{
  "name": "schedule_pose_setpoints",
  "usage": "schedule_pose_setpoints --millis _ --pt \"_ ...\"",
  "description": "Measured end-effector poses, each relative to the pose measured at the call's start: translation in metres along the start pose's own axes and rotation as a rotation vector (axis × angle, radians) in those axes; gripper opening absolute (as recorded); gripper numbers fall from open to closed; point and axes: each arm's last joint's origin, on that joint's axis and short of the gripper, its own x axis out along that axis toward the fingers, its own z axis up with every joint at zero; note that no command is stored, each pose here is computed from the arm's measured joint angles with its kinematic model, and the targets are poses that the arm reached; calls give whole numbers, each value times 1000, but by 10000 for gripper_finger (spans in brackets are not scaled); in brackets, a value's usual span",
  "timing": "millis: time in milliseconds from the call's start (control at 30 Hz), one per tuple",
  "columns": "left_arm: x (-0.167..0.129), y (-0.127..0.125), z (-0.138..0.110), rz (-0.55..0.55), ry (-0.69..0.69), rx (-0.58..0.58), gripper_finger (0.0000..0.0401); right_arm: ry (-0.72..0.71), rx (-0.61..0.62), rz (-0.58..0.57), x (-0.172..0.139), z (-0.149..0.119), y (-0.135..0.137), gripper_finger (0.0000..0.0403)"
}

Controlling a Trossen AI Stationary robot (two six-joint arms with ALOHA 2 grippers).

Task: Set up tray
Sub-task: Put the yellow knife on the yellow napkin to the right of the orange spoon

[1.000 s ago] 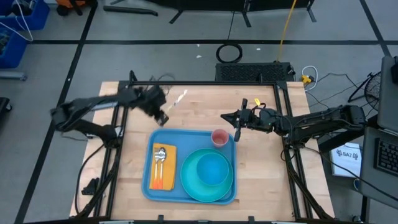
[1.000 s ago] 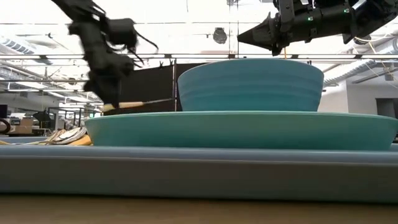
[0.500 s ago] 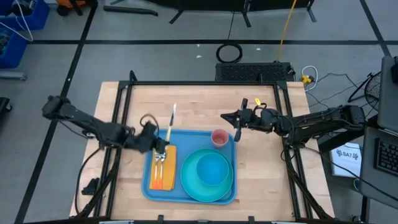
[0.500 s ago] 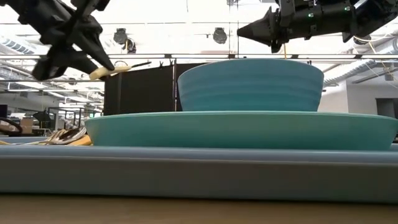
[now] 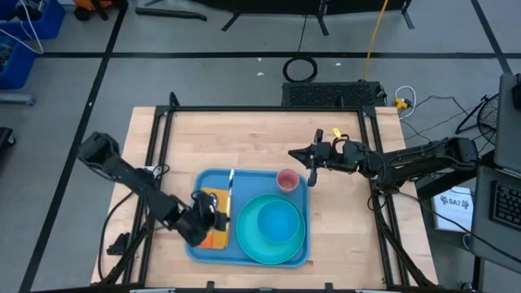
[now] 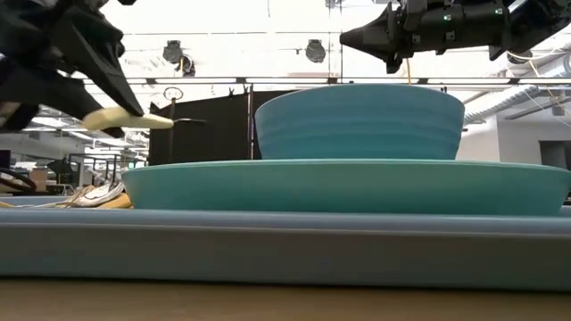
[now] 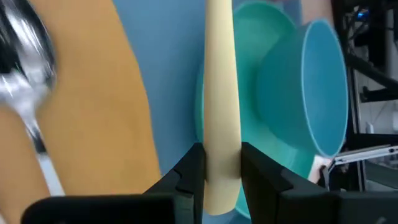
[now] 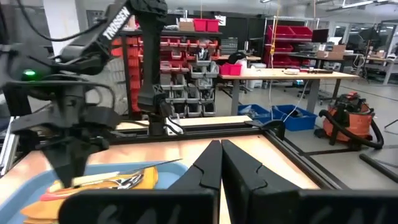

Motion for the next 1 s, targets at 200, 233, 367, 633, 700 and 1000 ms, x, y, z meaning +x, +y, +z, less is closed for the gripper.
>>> schedule_pose_setpoints --millis 200,233,367,633,700,1000 --pt "-1 -6 -30 104 40 -61 78 -10 1 27 0 1 2 0" --pt "-2 -6 -34 117 43 -72 78 -11 0 29 0 1 2 0" --pt "-1 -9 -46 143 72 -109 78 -25 -5 43 -1 2 5 0" --pt "9 0 -58 211 81 -158 78 -33 -10 68 -2 3 11 0" --pt "9 2 -58 231 79 -155 78 -36 -12 74 -2 4 13 0" --pt "9 4 -58 288 125 -151 78 -43 -18 74 -2 4 13 0"
